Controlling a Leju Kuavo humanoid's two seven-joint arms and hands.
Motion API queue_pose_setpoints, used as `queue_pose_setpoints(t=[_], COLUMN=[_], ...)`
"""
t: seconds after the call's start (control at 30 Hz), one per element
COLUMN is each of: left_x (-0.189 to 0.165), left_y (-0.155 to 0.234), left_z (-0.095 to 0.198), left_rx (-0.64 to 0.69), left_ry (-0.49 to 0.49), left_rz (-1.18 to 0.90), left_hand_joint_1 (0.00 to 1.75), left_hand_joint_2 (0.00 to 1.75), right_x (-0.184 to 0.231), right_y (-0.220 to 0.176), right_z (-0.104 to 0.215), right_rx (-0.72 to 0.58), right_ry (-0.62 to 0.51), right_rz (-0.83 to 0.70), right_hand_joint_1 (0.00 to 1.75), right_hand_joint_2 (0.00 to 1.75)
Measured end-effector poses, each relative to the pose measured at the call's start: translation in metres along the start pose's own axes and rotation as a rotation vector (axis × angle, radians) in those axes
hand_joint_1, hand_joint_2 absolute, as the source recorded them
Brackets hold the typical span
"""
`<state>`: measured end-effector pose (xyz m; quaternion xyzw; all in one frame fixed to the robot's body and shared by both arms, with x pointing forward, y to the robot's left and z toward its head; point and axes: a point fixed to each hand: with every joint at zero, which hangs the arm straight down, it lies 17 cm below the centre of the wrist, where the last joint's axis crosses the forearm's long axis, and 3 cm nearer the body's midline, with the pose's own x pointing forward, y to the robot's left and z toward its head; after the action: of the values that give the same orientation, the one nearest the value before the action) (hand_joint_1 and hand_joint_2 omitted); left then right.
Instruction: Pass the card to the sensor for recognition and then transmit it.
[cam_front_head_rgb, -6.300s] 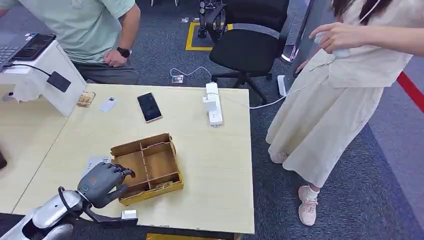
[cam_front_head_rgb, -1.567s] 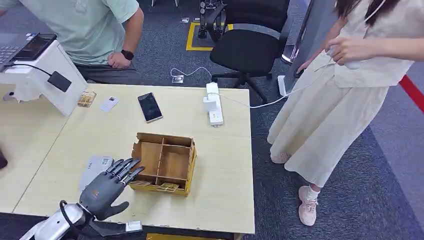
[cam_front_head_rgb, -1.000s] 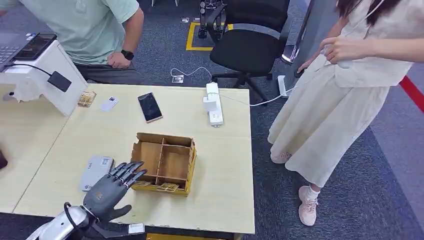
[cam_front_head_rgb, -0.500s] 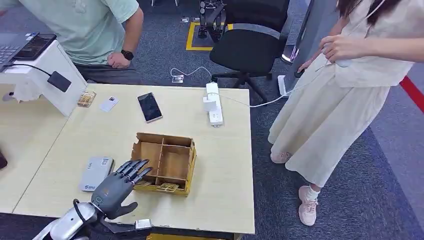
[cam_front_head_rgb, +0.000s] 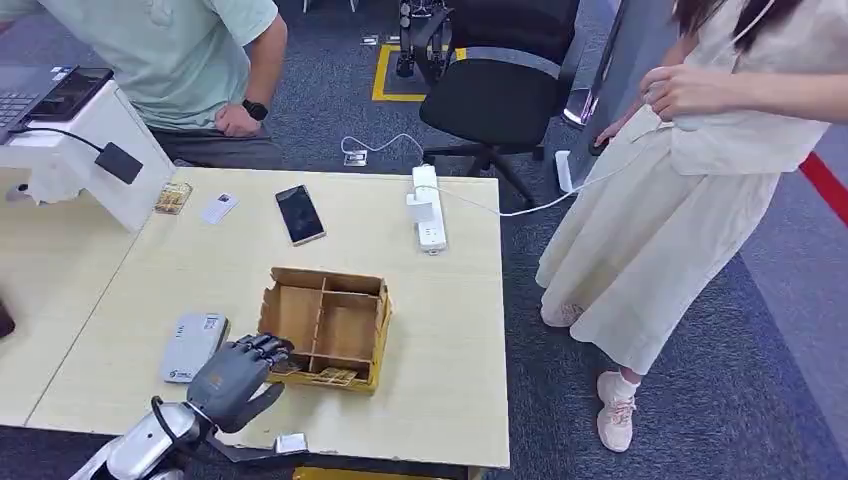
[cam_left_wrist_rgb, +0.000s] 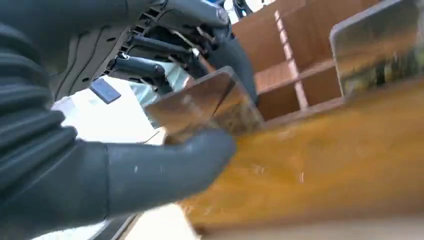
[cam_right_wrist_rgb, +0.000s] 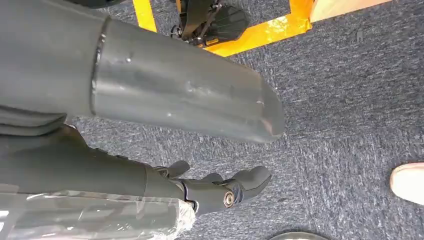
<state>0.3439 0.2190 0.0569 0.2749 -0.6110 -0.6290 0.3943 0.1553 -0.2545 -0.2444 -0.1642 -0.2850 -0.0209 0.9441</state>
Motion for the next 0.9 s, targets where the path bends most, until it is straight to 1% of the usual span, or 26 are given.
queue_pose_setpoints(t=[0.27,0.3,0.33,0.4,0.43,0.6,0.63,0.67,0.9], left_x=[0.001,0.001,0.001,0.002,0.002,0.004,0.004,0.004,0.003], left_y=[0.006,0.006,0.006,0.006,0.006,0.008,0.008,0.009,0.017], left_z=[-0.003,-0.003,-0.003,-0.003,-0.003,-0.005,-0.005,-0.006,-0.010], left_rx=[0.024,0.025,0.026,0.026,0.027,0.034,0.035,0.036,0.060], left_ry=[-0.002,-0.002,-0.003,-0.003,-0.005,-0.011,-0.012,-0.014,-0.018], left_rz=[-0.012,-0.013,-0.012,-0.013,-0.013,-0.018,-0.019,-0.021,-0.034], left_hand_joint_1=[1.75,1.69,1.68,1.54,1.57,1.57,1.61,1.75,1.75], left_hand_joint_2=[1.75,1.75,1.75,1.75,1.75,1.75,1.75,1.75,1.75], right_x=[0.000,0.000,-0.001,-0.001,-0.001,-0.002,-0.002,-0.003,-0.007], right_y=[0.001,0.000,0.000,0.000,0.001,0.000,-0.001,-0.001,-0.003], right_z=[0.000,0.000,0.000,0.000,0.000,0.000,0.000,0.000,0.001], right_rx=[0.000,0.000,0.000,0.000,0.000,-0.004,-0.006,-0.008,-0.015], right_ry=[0.001,0.001,0.001,0.001,0.002,0.007,0.007,0.010,0.025], right_rz=[0.000,0.001,0.001,0.001,0.004,0.010,0.012,0.013,0.025], right_hand_joint_1=[0.00,0.00,0.00,0.00,0.00,0.00,0.00,0.00,0.00], right_hand_joint_2=[0.00,0.00,0.00,0.00,0.00,0.00,0.00,0.00,0.00])
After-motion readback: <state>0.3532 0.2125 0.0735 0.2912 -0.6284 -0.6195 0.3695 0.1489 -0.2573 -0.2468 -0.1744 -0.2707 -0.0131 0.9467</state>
